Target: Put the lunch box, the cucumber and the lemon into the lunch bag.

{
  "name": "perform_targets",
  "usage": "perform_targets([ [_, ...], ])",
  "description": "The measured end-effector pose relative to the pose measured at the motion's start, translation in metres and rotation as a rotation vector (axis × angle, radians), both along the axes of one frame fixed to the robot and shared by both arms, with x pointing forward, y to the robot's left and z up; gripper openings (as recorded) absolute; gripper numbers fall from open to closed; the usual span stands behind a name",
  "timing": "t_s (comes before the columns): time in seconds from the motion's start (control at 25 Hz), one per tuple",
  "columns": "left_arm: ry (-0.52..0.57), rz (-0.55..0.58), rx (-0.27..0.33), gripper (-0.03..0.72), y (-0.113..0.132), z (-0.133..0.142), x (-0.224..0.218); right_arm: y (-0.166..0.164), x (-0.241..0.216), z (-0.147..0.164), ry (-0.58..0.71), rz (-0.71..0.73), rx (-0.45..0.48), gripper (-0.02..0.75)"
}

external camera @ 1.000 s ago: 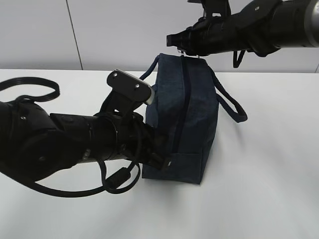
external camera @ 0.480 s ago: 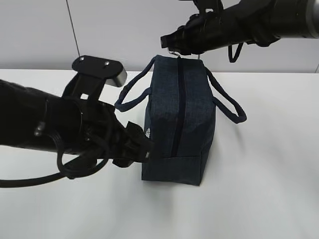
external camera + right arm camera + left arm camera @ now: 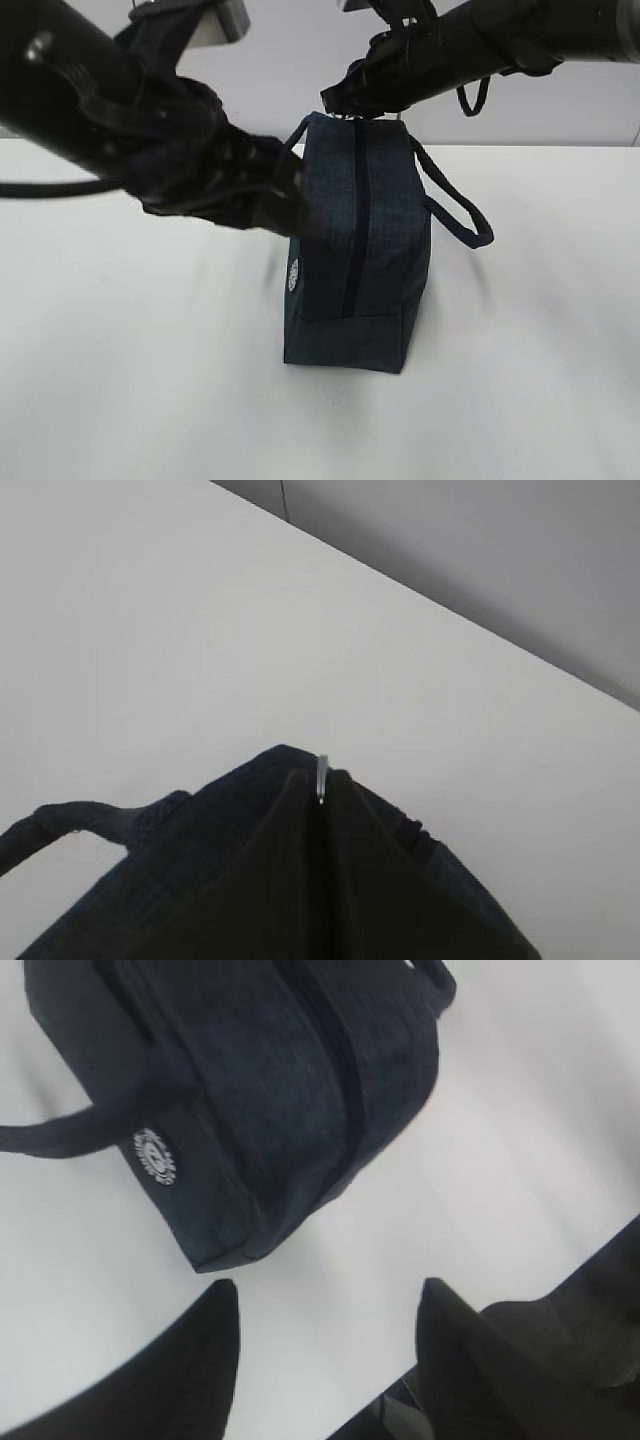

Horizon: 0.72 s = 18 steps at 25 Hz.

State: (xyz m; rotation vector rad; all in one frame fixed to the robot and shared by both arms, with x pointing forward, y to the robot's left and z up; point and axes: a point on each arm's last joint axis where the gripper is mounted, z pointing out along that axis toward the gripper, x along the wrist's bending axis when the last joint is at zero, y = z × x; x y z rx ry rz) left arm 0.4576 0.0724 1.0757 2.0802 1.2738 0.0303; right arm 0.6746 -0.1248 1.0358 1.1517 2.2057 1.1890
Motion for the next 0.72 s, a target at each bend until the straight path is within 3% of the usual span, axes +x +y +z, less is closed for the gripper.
perform_targets([
  [0.28,0.104,0.132,0.024,0.393,0.022,0.005,0.044,0.0,0.002,0.011,-0.043,0.06,-0.089,0.0],
  [0.4,0.15,0.139,0.035,0.393,0.016,-0.001,0.057,-0.001,0.002,0.011,-0.048,0.074,-0.119,0.0],
  [0.72,0.181,0.131,-0.001,0.393,-0.009,-0.009,0.087,-0.002,0.002,0.011,-0.053,0.08,-0.14,0.0],
])
